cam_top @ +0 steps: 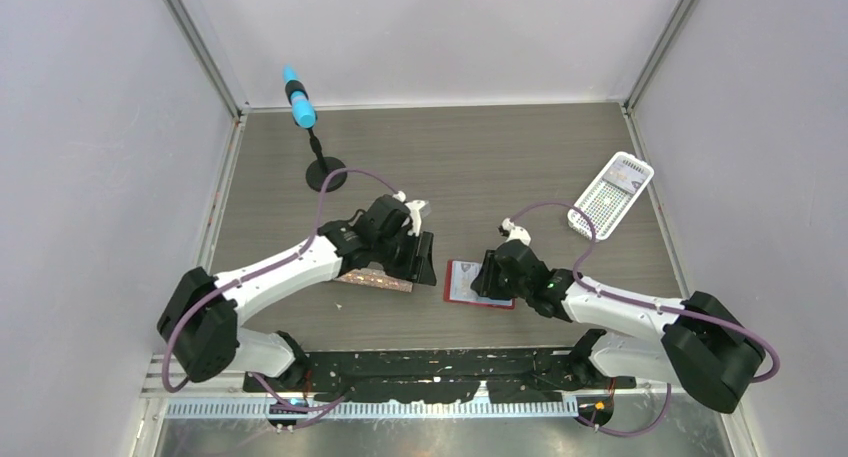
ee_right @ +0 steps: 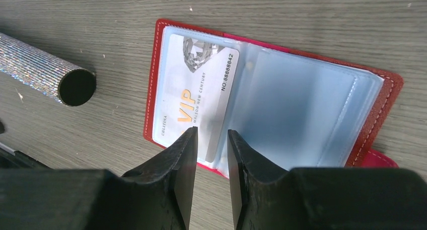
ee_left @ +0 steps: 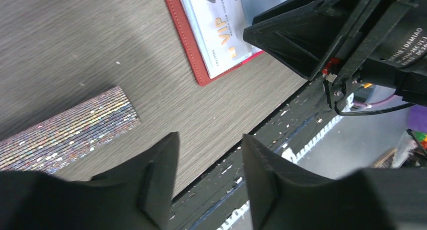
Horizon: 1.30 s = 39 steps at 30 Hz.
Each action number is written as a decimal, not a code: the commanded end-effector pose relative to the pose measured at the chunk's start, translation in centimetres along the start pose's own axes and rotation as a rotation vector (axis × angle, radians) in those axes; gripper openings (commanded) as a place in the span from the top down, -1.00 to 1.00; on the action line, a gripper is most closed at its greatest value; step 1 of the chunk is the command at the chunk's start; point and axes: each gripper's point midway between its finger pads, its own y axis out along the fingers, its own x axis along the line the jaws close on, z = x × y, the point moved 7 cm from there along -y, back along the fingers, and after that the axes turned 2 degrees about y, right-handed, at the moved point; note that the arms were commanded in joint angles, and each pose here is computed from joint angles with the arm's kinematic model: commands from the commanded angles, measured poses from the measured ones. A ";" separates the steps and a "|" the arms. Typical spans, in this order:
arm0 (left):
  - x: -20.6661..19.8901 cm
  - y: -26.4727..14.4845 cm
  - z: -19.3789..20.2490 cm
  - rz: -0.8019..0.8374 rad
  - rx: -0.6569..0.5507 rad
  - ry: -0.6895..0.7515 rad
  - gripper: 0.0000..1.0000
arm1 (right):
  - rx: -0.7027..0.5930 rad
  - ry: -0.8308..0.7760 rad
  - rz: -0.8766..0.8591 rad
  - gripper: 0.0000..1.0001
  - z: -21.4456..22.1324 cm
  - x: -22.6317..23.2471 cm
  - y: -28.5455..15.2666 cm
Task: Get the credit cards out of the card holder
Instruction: Remove the credit card from the card holder.
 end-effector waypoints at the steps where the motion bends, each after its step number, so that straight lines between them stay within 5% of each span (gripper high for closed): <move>1: -1.1 1.6 -1.2 0.111 -0.013 -0.012 0.14 | -0.056 -0.046 -0.001 0.30 -0.9 0.2 -0.7; 6: -1.4 4.0 -1.8 0.168 0.012 -0.019 0.51 | -0.081 -0.029 -0.025 0.35 -1.4 0.7 -1.0; 14: -1.0 7.8 -2.2 0.217 0.002 -0.052 0.75 | -0.115 -0.002 -0.037 0.45 -2.2 1.3 -0.9; 39: 2.4 12.1 0.5 0.118 0.073 -0.095 0.85 | -0.106 0.051 -0.055 0.48 -2.5 0.7 0.7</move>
